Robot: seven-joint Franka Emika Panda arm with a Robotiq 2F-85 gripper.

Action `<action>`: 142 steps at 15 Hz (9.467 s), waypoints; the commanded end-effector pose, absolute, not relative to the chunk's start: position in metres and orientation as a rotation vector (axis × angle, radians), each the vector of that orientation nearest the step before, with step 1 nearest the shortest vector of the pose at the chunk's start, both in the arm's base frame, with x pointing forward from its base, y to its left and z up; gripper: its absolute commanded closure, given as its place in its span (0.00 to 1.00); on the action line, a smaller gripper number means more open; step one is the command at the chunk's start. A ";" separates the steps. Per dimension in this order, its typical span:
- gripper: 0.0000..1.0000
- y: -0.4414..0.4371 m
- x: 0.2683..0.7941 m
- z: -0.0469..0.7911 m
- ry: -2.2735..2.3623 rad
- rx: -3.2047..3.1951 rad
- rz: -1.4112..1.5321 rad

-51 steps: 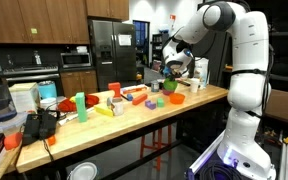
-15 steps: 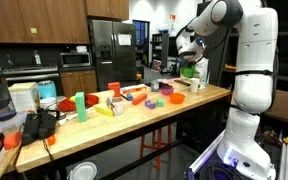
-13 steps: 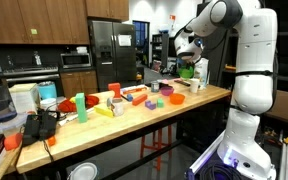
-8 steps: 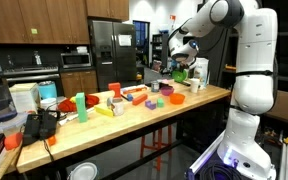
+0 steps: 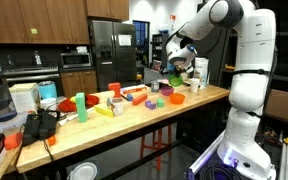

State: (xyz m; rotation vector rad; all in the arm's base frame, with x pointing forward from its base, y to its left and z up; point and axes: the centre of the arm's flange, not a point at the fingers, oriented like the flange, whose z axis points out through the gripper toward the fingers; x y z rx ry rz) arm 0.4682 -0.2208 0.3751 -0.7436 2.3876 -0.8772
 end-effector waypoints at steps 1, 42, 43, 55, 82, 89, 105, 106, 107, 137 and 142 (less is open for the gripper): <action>0.99 -0.231 0.479 0.382 2.396 -0.713 -0.794; 0.00 -0.216 0.483 0.377 2.415 -0.576 -0.656; 0.00 -0.216 0.482 0.376 2.409 -0.574 -0.649; 0.00 -0.233 0.503 0.355 2.388 -0.583 -0.447; 0.99 -0.247 0.512 0.347 2.407 -0.573 -0.282; 0.99 -0.242 0.486 0.383 2.429 -0.557 -0.475; 0.99 -0.267 0.391 0.407 2.505 -0.423 -0.868; 0.99 -0.267 0.392 0.406 2.506 -0.426 -0.868; 0.99 -0.266 0.393 0.404 2.507 -0.431 -0.865; 0.07 -0.211 0.457 0.335 2.535 -0.210 -0.218; 0.00 -0.202 0.460 0.342 2.516 -0.242 -0.245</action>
